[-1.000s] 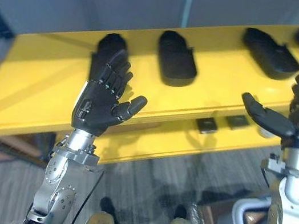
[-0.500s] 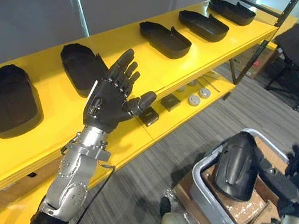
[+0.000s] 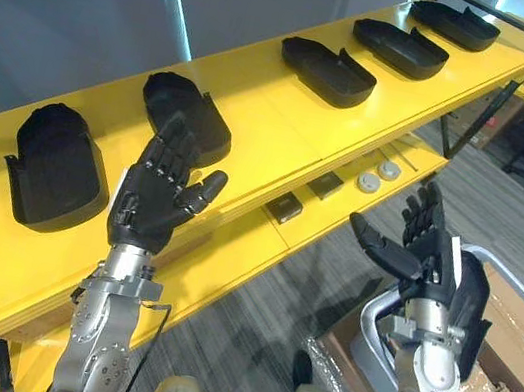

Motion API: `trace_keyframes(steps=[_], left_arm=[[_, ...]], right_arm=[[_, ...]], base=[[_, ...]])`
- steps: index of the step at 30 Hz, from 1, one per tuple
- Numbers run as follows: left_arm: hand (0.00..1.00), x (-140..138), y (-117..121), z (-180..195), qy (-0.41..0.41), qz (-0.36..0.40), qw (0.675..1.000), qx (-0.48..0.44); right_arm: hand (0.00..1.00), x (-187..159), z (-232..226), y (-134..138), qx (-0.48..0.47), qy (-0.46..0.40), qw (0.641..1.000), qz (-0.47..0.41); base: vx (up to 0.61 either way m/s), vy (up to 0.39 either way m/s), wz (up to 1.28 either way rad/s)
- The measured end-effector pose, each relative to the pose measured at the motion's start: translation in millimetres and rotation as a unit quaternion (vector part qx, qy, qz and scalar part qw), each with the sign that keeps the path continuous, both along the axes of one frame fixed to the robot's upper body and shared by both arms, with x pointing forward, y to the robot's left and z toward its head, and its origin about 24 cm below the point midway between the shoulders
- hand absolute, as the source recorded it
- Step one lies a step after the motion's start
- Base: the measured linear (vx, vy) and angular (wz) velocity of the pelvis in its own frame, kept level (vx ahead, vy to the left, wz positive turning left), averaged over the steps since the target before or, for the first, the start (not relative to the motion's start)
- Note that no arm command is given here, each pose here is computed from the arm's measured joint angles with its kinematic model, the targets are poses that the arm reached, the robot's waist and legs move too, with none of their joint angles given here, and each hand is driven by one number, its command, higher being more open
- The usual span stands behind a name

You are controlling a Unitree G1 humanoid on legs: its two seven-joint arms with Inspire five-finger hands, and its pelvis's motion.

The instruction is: Walk over and take three plastic housings, then place them on the shelf

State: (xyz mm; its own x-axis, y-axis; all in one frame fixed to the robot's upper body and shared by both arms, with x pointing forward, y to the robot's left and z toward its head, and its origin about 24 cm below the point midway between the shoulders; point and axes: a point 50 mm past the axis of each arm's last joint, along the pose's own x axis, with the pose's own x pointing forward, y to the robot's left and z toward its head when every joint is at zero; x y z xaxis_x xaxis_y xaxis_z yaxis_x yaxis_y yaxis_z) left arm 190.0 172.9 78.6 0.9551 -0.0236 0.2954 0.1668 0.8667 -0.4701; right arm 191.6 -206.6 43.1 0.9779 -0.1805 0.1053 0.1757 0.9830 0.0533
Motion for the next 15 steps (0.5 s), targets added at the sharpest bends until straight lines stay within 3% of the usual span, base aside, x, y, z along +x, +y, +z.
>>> trace_keyframes(steps=[6,9,13,15], left_arm=[[1.00,9,1,6,-0.008,0.012,1.000,0.012],[1.00,11,6,6,-0.017,0.007,0.999,-0.030],[1.00,6,8,-1,-0.007,0.010,0.997,-0.070],[1.00,0,9,-12,0.018,0.015,0.997,-0.076]], right_arm=[[1.00,3,4,10,0.020,-0.028,0.999,0.002],[1.00,14,0,17,0.019,-0.033,0.999,-0.012],[1.00,19,-14,32,0.013,-0.006,1.000,0.009],[1.00,20,-14,42,0.018,-0.009,0.997,0.069]], base=[[-0.25,0.061,-0.80],[-0.18,-0.040,-0.27],[-0.13,-0.251,-0.52],[-0.14,-0.424,-0.99]])
